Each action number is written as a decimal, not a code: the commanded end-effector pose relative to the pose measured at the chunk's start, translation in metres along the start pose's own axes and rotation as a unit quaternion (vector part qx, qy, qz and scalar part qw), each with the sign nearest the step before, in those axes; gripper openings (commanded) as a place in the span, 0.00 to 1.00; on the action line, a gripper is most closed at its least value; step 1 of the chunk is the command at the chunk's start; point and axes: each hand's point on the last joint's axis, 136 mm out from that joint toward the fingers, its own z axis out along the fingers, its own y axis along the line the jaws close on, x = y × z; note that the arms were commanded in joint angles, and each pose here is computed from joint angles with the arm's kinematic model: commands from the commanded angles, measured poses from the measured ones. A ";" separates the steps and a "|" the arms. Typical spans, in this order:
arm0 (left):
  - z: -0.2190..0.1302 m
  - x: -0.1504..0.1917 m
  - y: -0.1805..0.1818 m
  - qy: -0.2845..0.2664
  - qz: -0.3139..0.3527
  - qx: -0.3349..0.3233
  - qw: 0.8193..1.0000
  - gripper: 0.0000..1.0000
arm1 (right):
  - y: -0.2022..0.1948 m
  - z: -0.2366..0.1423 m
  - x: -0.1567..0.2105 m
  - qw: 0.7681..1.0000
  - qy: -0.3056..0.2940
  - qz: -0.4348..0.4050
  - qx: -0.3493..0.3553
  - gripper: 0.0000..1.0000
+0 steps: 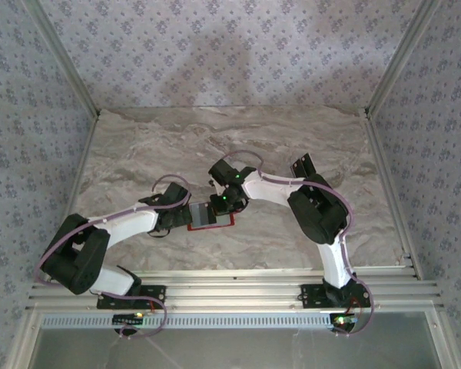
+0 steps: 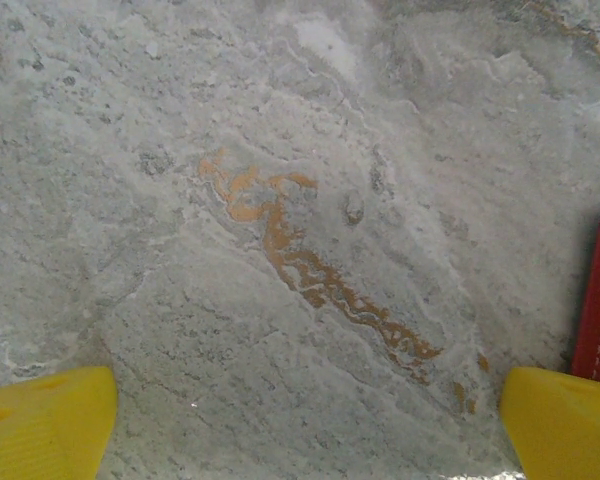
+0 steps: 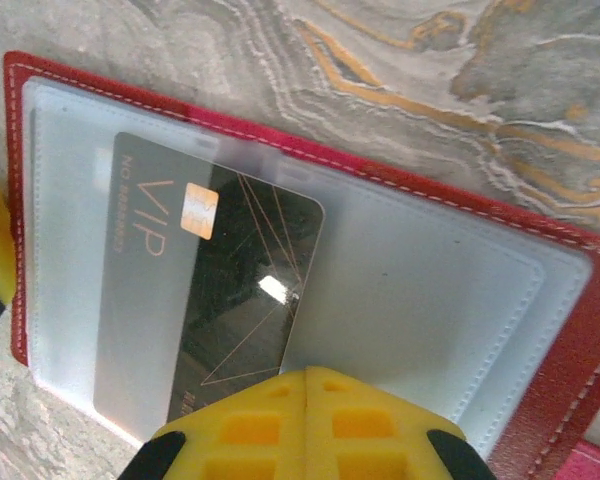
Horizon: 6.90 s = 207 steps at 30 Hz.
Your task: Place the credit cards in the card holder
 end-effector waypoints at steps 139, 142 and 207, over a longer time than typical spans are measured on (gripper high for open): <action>-0.026 -0.010 -0.069 -0.015 0.032 0.224 0.974 0.99 | -0.062 -0.025 0.026 0.997 -0.045 0.055 0.044 0.04; -0.022 -0.006 -0.071 -0.006 0.036 0.222 0.974 0.99 | -0.061 -0.025 0.025 0.997 -0.046 0.056 0.042 0.04; -0.074 -0.019 -0.192 -0.038 -0.004 0.326 0.944 0.99 | -0.075 -0.115 0.031 0.975 -0.158 0.145 -0.051 0.33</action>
